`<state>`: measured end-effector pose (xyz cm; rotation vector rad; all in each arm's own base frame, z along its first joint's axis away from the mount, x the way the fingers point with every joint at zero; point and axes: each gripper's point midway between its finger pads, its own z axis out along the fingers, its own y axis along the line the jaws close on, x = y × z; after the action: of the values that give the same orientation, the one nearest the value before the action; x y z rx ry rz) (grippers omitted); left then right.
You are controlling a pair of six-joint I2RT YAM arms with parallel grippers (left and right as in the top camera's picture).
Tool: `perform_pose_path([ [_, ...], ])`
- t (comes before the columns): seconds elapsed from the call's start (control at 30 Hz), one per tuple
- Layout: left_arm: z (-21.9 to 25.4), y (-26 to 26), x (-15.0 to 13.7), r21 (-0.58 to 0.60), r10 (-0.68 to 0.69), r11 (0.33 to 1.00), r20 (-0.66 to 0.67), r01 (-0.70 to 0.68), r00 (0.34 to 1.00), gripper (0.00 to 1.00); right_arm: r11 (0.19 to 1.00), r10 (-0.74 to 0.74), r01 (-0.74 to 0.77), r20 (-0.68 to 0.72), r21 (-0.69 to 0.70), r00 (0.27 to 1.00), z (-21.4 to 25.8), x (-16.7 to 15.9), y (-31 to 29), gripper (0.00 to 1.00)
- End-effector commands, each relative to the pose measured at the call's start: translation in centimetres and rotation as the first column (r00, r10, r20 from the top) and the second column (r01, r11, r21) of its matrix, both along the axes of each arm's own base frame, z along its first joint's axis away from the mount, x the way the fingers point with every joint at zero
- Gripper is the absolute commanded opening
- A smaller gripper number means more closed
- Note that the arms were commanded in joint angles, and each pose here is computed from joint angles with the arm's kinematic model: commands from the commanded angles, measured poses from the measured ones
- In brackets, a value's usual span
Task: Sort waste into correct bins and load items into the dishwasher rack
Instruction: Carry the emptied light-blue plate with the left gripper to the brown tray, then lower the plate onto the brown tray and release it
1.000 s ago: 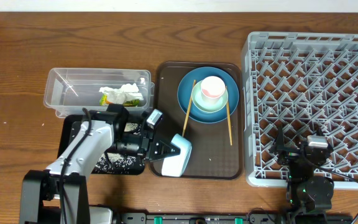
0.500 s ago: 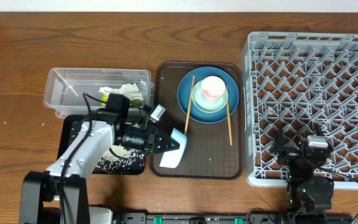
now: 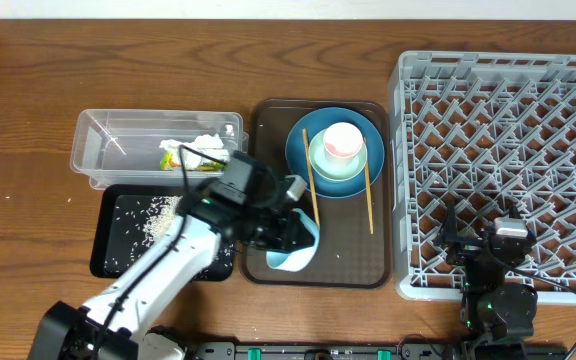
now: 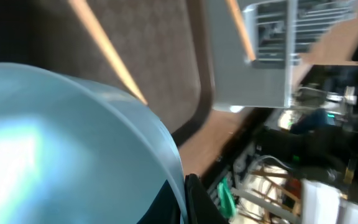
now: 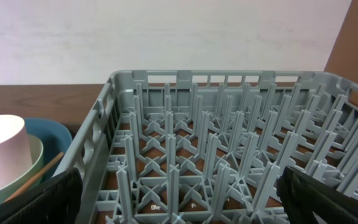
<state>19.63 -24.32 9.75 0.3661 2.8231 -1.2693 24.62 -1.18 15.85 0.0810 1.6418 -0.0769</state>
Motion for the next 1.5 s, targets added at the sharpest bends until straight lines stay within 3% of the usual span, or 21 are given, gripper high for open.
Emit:
perform_pose_path([
  [0.0,-1.3,0.1,0.9,0.154,0.123,0.98,0.034,-0.127,0.992,0.06,1.0,0.011,-0.011,-0.004,0.009,1.0,-0.2,0.0,0.3,0.99],
  [0.3,-3.1,0.5,1.2,0.345,0.2,0.903,0.19,-0.256,0.961,0.12,1.0,0.01,-0.01,-0.004,0.009,1.0,-0.2,0.0,0.3,0.99],
  [0.37,-3.1,0.6,1.4,0.354,0.199,0.897,0.211,-0.265,0.957,0.23,1.0,0.01,-0.01,-0.004,0.009,1.0,-0.2,0.0,0.3,0.99],
  [0.57,-2.9,0.2,1.7,0.337,0.202,0.902,0.224,-0.27,0.954,0.41,1.0,0.011,-0.011,-0.004,0.009,1.0,-0.2,0.0,0.3,0.99],
  [1.0,-0.4,-0.1,3.8,0.274,0.232,0.908,0.298,-0.316,0.926,0.46,1.0,0.011,-0.011,-0.004,0.009,1.0,-0.2,0.0,0.3,0.99],
  [1.27,2.3,3.4,6.0,0.238,0.289,0.89,0.368,-0.389,0.884,0.5,1.0,0.01,-0.01,-0.004,0.008,1.0,-0.2,0.0,0.3,0.99],
  [1.47,4.5,6.1,7.0,0.217,0.273,0.888,0.46,-0.405,0.845,0.56,0.976,-0.074,0.069,-0.016,-0.207,0.997,0.1,-0.2,-1.4,0.99],
])
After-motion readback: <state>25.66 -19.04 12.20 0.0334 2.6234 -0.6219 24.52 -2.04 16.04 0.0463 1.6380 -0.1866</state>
